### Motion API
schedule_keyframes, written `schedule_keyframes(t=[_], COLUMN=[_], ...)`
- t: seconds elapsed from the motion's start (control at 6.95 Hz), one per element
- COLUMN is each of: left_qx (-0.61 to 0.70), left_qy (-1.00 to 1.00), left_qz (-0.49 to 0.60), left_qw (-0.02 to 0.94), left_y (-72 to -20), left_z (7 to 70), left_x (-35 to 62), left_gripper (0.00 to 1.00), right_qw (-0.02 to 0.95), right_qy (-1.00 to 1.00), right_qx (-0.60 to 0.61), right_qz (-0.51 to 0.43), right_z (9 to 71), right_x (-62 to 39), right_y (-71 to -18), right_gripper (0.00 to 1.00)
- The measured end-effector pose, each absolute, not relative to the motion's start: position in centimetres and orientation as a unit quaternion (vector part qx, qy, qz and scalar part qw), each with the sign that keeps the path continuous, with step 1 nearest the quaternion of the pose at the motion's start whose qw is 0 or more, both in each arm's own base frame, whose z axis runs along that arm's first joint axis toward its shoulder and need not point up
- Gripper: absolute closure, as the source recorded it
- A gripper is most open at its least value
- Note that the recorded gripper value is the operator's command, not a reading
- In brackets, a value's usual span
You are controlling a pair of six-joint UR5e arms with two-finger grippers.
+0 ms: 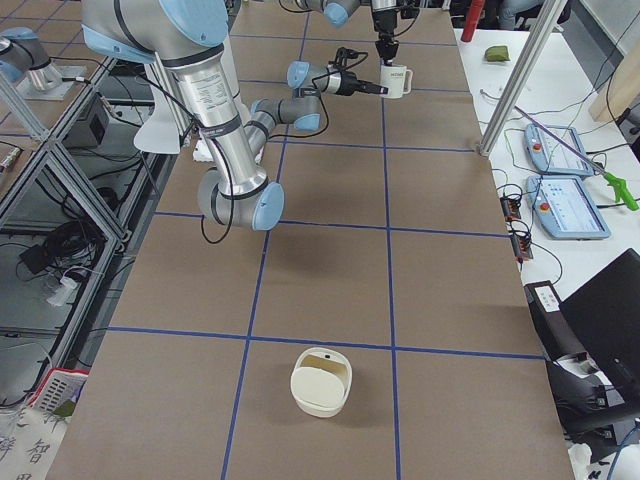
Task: Left arm hands cup to right arm to dump lemon
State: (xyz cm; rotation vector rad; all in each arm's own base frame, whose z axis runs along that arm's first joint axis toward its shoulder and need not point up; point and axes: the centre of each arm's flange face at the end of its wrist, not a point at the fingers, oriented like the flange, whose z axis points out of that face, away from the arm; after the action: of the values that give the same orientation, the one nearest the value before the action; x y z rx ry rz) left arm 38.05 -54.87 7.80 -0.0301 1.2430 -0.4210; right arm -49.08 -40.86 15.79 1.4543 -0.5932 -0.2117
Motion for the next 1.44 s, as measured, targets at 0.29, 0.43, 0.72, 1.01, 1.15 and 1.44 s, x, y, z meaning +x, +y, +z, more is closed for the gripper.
schedule_keyframes(t=[0.29,0.43,0.72,1.01,1.15,1.44], left_qx=[-0.016,-0.016,-0.018,-0.019,-0.019,-0.02], left_qy=[0.582,0.586,0.593,0.596,0.597,0.596], left_qz=[-0.187,-0.181,-0.175,-0.171,-0.17,-0.17], left_qw=[0.791,0.79,0.786,0.784,0.784,0.784], left_y=[-53.9,-53.1,-51.8,-51.2,-51.1,-51.0], left_z=[7.4,7.1,6.5,6.2,6.1,6.3], left_x=[38.6,38.7,38.6,38.7,38.7,38.7], left_gripper=[1.0,1.0,1.0,1.0,1.0,1.0], right_qw=[0.702,0.702,0.702,0.702,0.702,0.702], right_qy=[-0.266,-0.266,-0.266,-0.266,-0.266,-0.266], right_qx=[0.654,0.654,0.654,0.654,0.654,0.654], right_qz=[-0.095,-0.095,-0.095,-0.095,-0.095,-0.094], right_z=[15.8,15.8,15.8,15.8,15.8,15.8], right_x=[-49.1,-49.1,-49.1,-49.1,-49.0,-49.0], right_y=[-40.9,-40.9,-40.9,-40.9,-40.9,-40.9], right_gripper=[0.01,0.01,0.01,0.01,0.01,0.01])
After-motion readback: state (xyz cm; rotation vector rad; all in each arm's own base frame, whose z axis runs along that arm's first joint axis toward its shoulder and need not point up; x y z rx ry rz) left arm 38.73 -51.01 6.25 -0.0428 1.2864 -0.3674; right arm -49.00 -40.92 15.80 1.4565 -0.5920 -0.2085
